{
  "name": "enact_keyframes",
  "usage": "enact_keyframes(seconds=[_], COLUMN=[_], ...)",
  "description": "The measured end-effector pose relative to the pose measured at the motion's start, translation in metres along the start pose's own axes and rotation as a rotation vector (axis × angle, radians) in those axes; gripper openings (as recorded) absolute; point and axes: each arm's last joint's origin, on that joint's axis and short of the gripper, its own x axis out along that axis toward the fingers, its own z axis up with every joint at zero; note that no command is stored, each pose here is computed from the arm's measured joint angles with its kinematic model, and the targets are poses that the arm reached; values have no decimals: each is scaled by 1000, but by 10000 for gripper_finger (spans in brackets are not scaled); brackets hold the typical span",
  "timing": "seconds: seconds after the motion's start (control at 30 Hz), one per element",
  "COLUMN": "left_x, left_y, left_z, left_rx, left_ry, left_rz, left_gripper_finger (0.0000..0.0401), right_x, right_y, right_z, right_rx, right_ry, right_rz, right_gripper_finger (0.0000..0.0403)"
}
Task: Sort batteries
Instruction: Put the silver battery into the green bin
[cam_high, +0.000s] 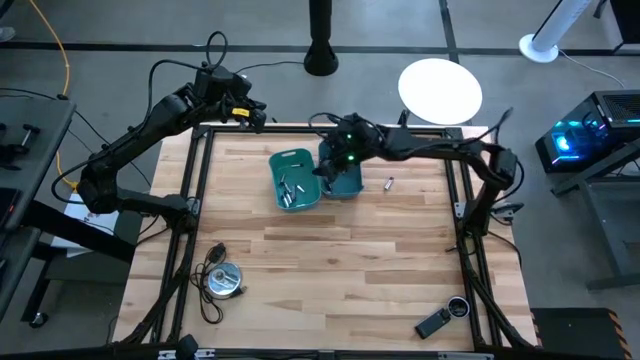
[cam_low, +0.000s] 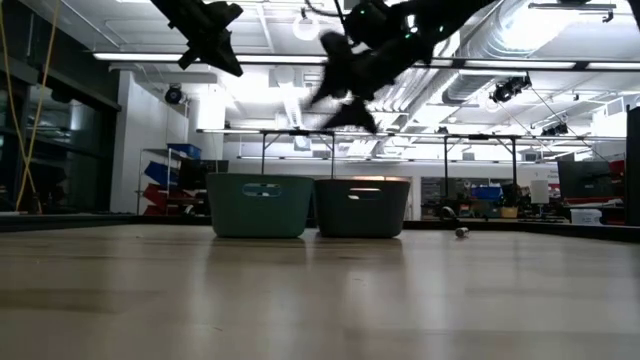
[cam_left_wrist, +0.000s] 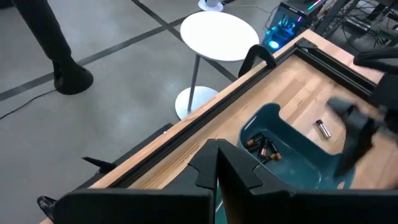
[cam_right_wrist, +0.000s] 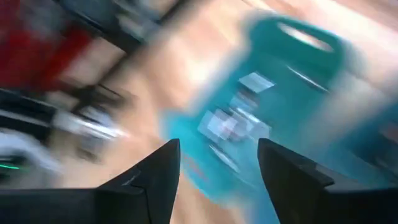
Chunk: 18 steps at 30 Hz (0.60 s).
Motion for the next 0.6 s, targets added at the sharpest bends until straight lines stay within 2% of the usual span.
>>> enact_keyframes(seconds=[0.17, 0.27, 0.37, 0.5, 0.6], left_x=[0, 0, 0, 0, 0], left_y=[0, 0, 0, 0, 0], left_z=[0, 0, 0, 0, 0], left_rx=[21, 21, 36, 37, 37], left_ry=[0, 0, -1, -2, -4], left_rz=[0, 2, 2, 2, 2], left_gripper_finger=[0, 0, 0, 0, 0], right_x=[-40, -67, -85, -88, -80], right_y=[-10, -19, -37, -65, -76], right_z=[-28, -49, -79, -126, -143], right_rx=[6, 103, 318, 644, 794], right_ry=[191, 204, 186, 172, 86], right_rz=[-387, -573, -686, -804, -787], right_gripper_finger=[210, 210, 210, 210, 210])
